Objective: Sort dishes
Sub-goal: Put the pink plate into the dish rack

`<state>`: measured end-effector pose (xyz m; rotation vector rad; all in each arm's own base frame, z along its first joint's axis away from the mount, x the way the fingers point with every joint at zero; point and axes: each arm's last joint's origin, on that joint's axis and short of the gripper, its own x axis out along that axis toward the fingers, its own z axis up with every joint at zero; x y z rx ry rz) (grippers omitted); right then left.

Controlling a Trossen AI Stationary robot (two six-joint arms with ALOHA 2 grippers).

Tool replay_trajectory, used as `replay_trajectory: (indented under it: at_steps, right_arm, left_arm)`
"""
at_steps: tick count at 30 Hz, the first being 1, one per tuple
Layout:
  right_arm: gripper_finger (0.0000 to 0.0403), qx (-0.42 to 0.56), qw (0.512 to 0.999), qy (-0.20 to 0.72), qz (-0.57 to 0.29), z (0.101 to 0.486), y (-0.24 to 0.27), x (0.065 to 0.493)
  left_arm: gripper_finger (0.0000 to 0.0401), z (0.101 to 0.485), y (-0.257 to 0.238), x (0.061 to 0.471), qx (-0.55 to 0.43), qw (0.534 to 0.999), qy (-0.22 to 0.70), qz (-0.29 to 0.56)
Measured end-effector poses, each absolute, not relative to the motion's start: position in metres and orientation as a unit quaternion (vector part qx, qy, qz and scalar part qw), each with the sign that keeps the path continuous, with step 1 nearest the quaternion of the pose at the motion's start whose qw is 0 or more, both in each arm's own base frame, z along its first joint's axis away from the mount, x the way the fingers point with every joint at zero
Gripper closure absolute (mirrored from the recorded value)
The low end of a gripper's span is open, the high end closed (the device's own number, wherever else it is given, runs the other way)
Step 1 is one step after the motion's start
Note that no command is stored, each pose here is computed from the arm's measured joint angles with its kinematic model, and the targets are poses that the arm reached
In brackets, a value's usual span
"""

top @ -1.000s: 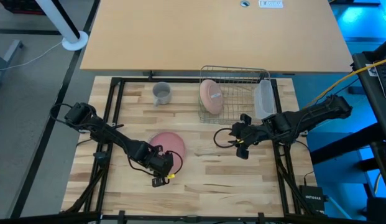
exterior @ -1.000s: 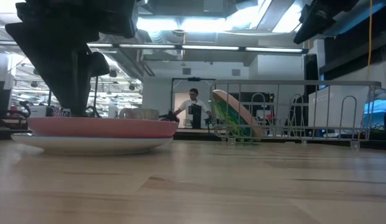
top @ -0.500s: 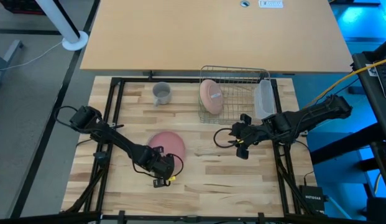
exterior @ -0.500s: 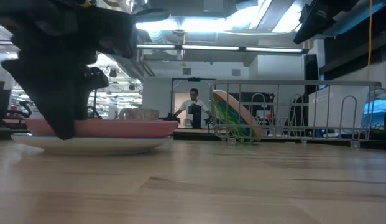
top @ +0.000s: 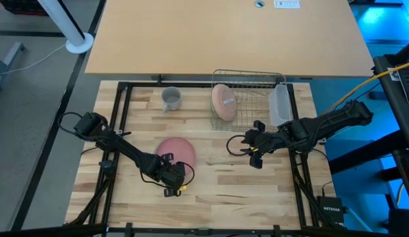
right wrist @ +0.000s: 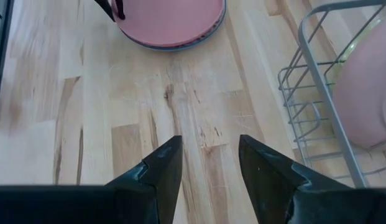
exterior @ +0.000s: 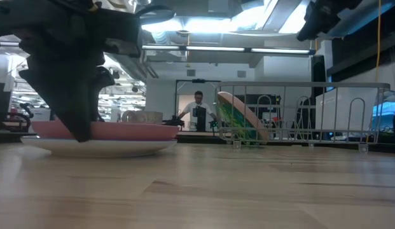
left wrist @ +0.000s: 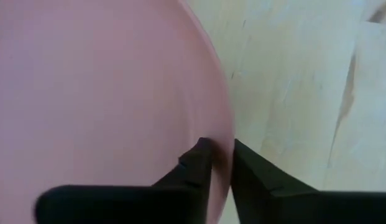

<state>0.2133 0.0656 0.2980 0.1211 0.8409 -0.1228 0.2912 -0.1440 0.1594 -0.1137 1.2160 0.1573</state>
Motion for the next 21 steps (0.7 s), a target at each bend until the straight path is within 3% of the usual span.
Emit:
replay_trajectory:
  at_steps: [3,11,21]
  right_arm:
    - [0.024,0.06,0.91,0.405,-0.059,0.298,0.066,0.214]
    - [0.024,0.059,0.91,0.405,-0.059,0.298,0.066,0.214]
    - [0.024,0.027,0.919,0.391,-0.04,0.31,0.065,0.213]
  left_arm:
    - [0.039,0.16,-0.144,0.291,-0.055,0.816,0.571,0.069]
    - [0.0397,0.171,-0.148,0.296,-0.1,0.812,0.572,0.059]
    - [0.04,0.228,-0.151,0.309,-0.153,0.848,0.507,0.031]
